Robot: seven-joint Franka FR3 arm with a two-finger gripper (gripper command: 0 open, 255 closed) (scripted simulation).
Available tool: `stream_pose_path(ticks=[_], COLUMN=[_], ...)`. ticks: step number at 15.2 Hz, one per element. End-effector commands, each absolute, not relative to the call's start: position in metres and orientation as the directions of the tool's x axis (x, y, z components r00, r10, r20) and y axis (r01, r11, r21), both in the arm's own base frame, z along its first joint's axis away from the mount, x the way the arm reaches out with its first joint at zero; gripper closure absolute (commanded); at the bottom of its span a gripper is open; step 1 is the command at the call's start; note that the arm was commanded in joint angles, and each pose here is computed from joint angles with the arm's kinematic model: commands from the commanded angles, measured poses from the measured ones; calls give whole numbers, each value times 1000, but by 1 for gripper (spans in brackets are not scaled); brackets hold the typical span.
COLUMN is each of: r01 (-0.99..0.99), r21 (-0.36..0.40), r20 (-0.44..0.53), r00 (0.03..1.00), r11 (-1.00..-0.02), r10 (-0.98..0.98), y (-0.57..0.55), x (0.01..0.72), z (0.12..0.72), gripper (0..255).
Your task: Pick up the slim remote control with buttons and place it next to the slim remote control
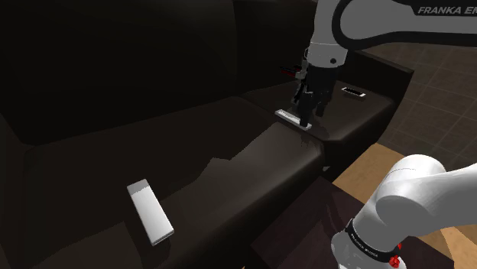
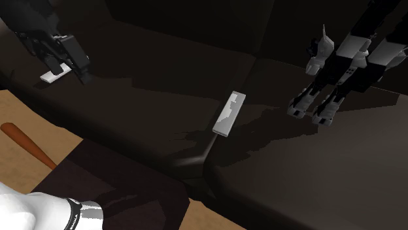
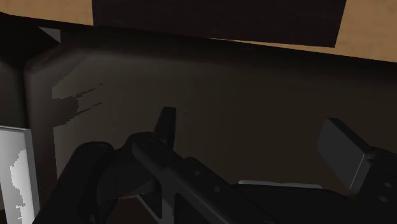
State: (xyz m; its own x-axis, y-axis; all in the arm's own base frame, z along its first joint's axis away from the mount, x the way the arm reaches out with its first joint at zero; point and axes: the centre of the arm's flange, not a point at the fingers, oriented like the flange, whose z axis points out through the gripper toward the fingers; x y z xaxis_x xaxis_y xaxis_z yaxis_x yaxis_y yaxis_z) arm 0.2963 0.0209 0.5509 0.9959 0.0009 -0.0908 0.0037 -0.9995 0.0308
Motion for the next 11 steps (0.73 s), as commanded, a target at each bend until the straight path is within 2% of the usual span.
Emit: stream_pose_path(ticks=[1, 11], r01=[4, -14], r21=[31, 26], r20=[-91, -68], r00=[996, 998], r11=[-1000, -1000], r10=[1, -16], y=[21, -79], x=[296, 361], z=[551, 497], gripper=[0, 0])
